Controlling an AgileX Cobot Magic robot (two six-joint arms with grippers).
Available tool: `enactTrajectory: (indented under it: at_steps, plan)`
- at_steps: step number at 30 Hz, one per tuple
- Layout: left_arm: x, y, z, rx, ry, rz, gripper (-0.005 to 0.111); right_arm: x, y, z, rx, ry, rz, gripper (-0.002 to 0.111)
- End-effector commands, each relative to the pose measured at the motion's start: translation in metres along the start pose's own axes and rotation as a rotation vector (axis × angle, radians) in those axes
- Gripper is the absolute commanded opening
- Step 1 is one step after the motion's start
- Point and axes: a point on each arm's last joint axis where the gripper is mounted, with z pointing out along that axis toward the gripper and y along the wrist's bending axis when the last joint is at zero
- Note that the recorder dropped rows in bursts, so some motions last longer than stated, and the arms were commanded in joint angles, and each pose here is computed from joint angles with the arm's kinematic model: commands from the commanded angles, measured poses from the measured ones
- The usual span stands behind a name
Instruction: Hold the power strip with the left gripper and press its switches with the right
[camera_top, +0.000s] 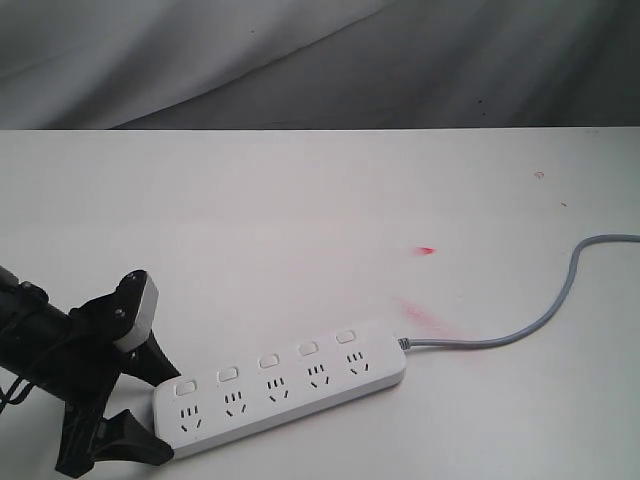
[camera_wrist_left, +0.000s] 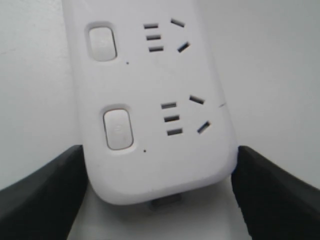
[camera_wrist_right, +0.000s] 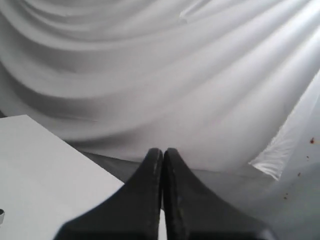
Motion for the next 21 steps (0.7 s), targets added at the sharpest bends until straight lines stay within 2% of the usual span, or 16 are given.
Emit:
enactTrajectory:
  at_steps: [1,21]
  plan:
    - [0.0058,0.0003,0.003,0.003,0.051,0.029,0.055,0.0071,0.0012,-0.004,-0.001,0.072,0.027,0.0]
    - [0.0058,0.0003,0.003,0.003,0.051,0.029,0.055,0.007,0.0015,-0.0039,-0.005,0.071,0.03,0.0]
